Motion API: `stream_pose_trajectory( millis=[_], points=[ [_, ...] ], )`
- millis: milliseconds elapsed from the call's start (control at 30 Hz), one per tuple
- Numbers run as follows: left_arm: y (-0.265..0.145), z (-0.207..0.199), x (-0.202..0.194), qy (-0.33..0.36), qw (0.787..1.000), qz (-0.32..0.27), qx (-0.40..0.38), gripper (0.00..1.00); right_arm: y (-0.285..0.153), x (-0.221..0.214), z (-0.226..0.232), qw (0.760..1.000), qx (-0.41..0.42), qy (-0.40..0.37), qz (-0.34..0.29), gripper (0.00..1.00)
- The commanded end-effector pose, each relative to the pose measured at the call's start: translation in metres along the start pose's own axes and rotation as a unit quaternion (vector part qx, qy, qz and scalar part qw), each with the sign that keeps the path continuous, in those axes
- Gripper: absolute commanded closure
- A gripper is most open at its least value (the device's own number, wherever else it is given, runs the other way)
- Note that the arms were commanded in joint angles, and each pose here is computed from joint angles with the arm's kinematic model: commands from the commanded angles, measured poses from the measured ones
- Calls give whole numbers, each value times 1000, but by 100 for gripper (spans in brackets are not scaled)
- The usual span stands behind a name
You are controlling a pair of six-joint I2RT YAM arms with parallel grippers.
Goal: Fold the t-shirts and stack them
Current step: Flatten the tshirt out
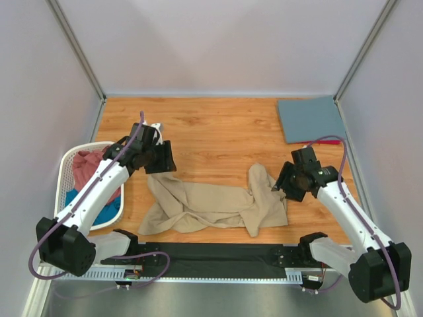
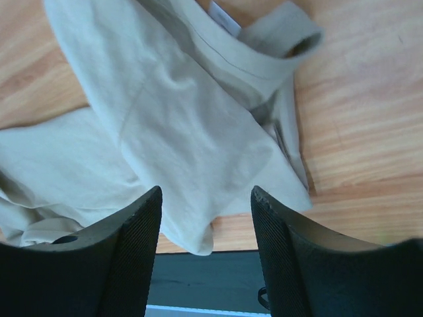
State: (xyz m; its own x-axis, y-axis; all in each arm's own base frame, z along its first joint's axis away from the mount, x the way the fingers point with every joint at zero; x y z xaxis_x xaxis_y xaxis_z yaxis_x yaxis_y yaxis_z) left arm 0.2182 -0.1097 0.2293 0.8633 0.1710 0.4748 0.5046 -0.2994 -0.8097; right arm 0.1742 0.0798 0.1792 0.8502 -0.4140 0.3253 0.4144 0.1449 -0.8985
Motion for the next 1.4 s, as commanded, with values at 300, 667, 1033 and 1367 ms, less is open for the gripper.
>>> stream_pose_trajectory(
  millis=[300, 667, 1033, 1367],
  points=[
    [-5, -11, -8, 15, 997, 1, -80, 40, 39, -68, -39, 993, -1, 107, 59, 50],
    [-5, -7, -11, 11, 998, -1, -65, 41, 47, -77, -54, 991, -48, 112, 56, 54],
    [0, -5, -11, 11, 998, 9, -53, 42, 41, -80, -66, 988, -95, 115, 40, 60],
    [5, -4, -12, 5, 999, 12, -53, 42, 47, -73, -67, 986, -109, 125, 15, 65]
  ],
)
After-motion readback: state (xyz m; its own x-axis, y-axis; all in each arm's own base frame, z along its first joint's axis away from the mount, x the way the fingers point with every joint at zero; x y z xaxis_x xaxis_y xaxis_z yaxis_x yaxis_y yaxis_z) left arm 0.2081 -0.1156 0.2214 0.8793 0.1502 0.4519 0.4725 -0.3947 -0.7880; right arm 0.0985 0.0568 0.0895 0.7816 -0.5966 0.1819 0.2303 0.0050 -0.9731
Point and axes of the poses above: each gripper's point midway between its finger pads, its own y axis out along the fingers, its own z axis along the line the jaws close on, x = y × z, the point moved 8 cm from there along -y, back along the fingers, and after that the axes turned 3 degrees about -y, right-handed, at the moved point
